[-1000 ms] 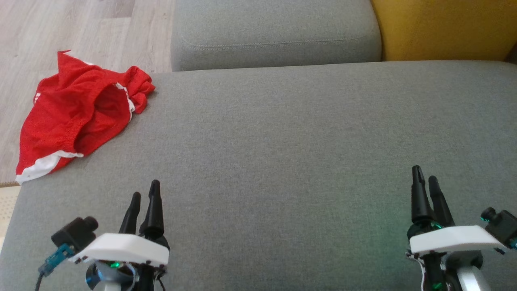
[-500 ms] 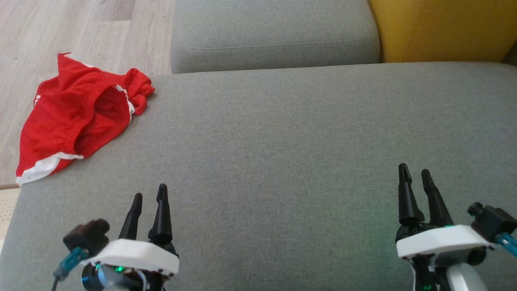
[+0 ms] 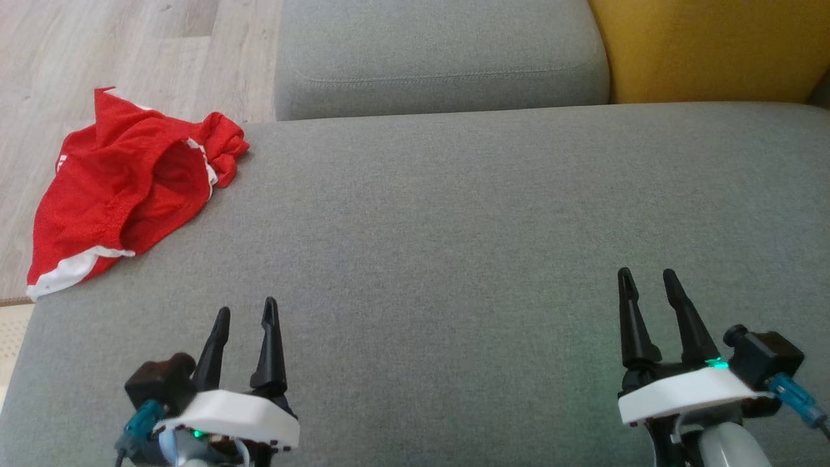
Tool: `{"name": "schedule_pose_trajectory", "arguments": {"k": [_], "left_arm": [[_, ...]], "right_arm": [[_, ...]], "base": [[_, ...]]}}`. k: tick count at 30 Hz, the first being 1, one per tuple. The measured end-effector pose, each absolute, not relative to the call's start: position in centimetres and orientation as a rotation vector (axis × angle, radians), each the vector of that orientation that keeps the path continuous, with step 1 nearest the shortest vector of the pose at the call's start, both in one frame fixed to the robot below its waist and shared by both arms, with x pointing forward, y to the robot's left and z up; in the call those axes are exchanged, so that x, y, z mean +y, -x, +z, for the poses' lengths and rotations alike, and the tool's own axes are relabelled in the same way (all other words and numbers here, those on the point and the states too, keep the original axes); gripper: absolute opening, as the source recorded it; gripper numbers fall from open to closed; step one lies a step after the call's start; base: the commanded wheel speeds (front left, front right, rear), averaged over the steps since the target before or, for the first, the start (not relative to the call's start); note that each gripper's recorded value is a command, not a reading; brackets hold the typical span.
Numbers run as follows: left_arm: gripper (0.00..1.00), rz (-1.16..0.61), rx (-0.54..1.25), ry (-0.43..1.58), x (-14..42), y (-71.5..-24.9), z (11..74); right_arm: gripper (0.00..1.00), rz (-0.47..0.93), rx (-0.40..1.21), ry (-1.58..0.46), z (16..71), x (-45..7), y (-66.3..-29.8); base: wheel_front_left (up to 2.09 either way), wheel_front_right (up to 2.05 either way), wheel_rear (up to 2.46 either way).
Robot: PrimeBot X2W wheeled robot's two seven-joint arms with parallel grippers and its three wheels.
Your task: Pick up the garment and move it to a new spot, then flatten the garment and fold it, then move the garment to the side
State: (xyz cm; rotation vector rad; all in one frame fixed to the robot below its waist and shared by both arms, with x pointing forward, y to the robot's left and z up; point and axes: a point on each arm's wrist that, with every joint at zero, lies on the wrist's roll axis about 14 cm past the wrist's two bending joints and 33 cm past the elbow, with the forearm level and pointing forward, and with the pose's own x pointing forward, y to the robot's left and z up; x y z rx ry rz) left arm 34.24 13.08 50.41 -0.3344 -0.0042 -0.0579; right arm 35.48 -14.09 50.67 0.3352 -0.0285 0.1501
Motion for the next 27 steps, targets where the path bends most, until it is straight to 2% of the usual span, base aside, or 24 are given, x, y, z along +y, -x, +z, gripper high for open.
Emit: {"name": "schedule_pose_trajectory", "arguments": {"k": [27], "left_arm": [[1.0, -0.105, -0.108, 0.059, 11.6, -33.7, 51.8]], "right_arm": [[1.0, 0.212, -0.088, -0.035, 51.1, -13.0, -35.2]], "base": [[0.0, 0.0, 0.0]]}}
